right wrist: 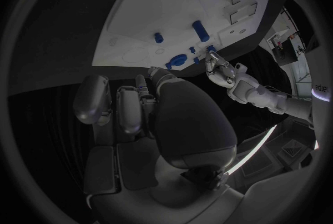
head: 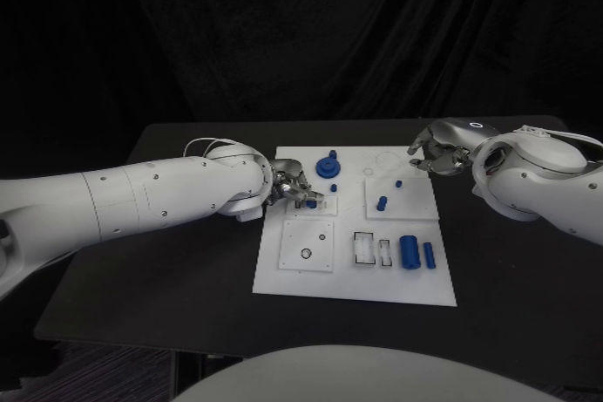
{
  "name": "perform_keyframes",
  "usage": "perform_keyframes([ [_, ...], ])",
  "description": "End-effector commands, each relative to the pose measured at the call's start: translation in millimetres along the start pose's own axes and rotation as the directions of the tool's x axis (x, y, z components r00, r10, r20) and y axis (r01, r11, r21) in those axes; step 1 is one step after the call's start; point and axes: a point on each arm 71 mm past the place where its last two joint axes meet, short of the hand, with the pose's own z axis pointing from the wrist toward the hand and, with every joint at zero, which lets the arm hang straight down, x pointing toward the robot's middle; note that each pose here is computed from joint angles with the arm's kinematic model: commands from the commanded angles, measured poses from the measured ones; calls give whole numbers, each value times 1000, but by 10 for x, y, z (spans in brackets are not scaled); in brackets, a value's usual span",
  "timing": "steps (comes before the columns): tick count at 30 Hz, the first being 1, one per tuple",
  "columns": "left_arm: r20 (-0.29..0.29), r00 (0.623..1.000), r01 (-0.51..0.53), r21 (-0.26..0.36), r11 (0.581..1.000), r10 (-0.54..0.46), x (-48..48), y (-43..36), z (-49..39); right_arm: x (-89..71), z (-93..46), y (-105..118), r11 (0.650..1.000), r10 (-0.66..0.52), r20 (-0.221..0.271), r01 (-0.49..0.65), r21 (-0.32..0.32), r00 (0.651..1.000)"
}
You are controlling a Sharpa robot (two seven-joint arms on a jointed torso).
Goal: Assemble the parts on the task board
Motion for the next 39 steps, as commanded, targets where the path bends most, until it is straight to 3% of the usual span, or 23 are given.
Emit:
perform_keyframes([
  [1,5,1000,9,30,1000,-9,11,-44,7,17,0,-14,1000,-4,-10,5,18,1000],
  [24,-22,1000,0,18,1000,0,33,-54,20,19,0,-17,1000,-6,-14,6,22,1000],
  [39,-20,1000,2,4,1000,-2,27,-15,10,26,2,-29,1000,-7,-18,7,28,1000],
])
